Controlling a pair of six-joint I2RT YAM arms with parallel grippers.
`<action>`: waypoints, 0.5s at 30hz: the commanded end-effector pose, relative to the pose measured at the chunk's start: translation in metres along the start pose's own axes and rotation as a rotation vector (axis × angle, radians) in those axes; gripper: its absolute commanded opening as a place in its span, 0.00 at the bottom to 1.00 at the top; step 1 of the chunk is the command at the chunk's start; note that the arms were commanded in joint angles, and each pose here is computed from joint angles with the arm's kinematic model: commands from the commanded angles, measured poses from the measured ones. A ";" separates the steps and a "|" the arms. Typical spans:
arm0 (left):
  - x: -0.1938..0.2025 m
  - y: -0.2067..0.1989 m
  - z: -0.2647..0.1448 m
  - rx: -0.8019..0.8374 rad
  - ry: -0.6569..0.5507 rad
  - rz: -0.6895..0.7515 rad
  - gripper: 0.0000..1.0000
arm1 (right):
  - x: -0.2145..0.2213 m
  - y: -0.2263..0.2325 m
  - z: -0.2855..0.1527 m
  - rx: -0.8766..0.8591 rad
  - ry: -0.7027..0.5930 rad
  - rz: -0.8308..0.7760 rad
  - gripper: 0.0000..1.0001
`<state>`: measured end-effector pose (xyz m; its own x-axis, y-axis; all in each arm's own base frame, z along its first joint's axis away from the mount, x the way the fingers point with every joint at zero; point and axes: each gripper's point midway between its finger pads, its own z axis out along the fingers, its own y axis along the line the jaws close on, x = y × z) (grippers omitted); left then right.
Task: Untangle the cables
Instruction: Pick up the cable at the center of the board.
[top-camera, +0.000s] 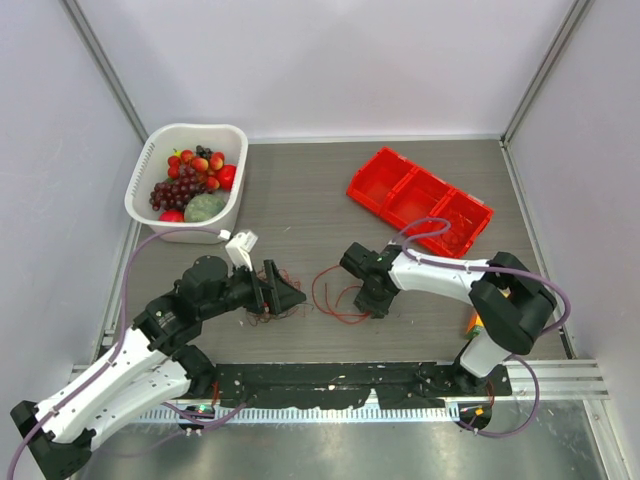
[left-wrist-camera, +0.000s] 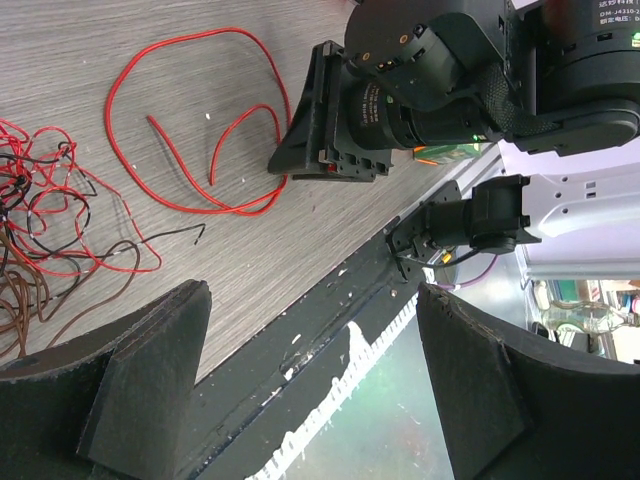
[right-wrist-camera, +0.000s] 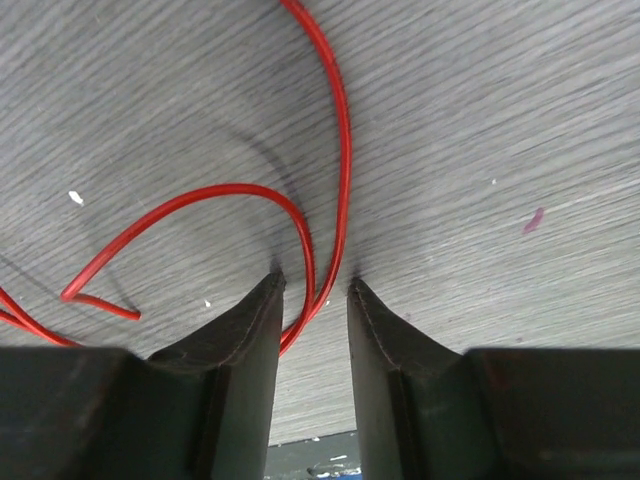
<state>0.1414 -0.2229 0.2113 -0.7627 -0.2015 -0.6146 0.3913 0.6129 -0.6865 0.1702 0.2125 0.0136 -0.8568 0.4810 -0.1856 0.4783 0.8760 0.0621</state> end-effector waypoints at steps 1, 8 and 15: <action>-0.011 -0.011 -0.007 0.027 -0.035 0.028 0.88 | 0.023 0.000 0.013 0.031 0.069 0.008 0.35; -0.011 -0.010 -0.010 0.022 -0.041 0.033 0.88 | 0.032 -0.019 0.025 0.188 0.043 -0.064 0.26; -0.012 -0.006 -0.017 -0.005 -0.046 0.045 0.89 | 0.017 -0.022 0.028 0.123 -0.055 -0.082 0.01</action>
<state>0.1375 -0.2164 0.2101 -0.7602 -0.1984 -0.6186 0.3882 0.6248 -0.6774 0.1636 0.2423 0.0111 -0.8764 0.4525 -0.1648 0.4456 0.8918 0.0786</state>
